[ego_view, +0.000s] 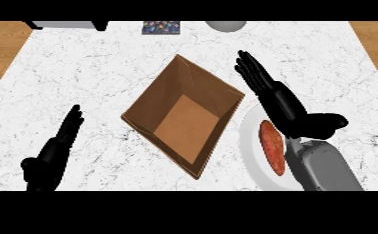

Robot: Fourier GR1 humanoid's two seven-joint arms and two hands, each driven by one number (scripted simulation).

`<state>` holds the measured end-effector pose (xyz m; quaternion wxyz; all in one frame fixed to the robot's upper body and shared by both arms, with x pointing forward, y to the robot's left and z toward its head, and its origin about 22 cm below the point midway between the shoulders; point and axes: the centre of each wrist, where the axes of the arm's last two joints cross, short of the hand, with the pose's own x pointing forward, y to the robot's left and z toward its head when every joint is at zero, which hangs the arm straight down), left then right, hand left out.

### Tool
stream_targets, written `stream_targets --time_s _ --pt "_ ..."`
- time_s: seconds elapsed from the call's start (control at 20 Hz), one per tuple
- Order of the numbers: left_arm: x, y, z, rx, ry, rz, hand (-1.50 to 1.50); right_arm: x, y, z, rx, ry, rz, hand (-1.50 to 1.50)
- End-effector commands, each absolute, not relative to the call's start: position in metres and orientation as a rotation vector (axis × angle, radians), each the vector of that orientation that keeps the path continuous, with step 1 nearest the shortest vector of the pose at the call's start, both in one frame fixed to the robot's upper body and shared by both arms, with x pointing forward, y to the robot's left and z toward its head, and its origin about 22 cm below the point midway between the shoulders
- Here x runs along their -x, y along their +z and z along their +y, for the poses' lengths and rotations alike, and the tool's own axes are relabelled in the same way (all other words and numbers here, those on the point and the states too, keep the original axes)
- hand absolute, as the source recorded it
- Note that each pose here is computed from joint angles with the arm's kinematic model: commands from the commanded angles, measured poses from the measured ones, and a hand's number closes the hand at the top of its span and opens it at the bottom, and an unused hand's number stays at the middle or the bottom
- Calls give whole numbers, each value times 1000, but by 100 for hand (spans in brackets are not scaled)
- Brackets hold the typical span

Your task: Pick the sweet potato from the plate and place it in the cardboard box

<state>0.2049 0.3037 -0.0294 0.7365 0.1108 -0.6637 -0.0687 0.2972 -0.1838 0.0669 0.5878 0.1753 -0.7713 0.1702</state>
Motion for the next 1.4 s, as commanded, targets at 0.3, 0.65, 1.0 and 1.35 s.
stream_targets --time_s 0.3,0.65,1.0,1.35 --pt "-225 -4 361 -572 -195 -1405 0 -312 121 -258 -184 1024 -1798 -150" --pt "-244 17 372 -637 -208 -1371 0 -258 -18 -350 -434 680 -1720 -150" --pt "-267 12 357 -644 -212 -1396 0 -294 5 -389 -307 964 -1850 -150" --pt "-261 8 340 -617 -240 -1381 0 -325 58 -383 -135 1430 -1623 -150"
